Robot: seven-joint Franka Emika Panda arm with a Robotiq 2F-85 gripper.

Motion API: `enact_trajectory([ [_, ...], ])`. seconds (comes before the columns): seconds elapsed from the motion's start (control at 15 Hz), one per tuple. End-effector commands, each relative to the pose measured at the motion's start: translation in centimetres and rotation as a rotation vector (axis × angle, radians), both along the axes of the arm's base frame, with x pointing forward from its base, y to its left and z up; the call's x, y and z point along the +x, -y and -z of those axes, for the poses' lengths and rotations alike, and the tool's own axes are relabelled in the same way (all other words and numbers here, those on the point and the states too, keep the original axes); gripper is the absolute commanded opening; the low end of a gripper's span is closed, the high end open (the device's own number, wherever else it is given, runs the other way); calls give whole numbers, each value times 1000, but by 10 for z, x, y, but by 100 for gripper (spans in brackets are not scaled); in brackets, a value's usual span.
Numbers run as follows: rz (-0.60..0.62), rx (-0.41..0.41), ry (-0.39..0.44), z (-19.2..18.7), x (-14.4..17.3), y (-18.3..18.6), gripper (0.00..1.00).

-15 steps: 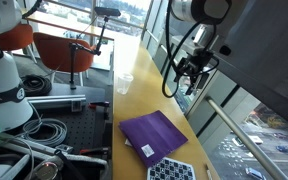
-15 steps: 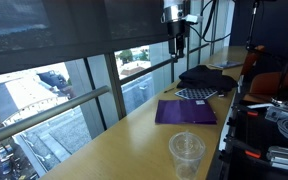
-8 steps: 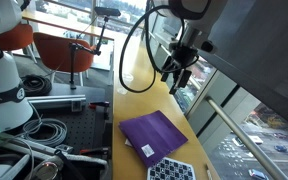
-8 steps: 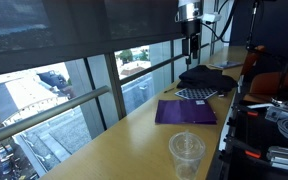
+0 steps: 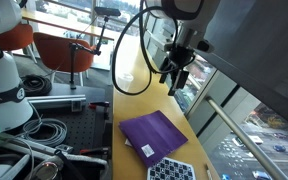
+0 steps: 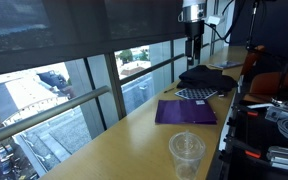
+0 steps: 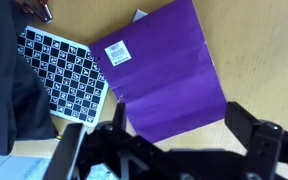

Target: Close the open file

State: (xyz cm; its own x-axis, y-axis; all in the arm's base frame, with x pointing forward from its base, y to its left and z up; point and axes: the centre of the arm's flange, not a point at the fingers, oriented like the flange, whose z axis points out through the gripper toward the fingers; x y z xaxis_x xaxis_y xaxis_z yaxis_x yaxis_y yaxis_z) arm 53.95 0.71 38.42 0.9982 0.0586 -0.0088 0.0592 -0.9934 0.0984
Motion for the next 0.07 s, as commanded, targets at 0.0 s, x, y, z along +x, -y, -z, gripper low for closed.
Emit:
enact_trajectory([
  [0.0,0,0,0,0,0,0,100],
])
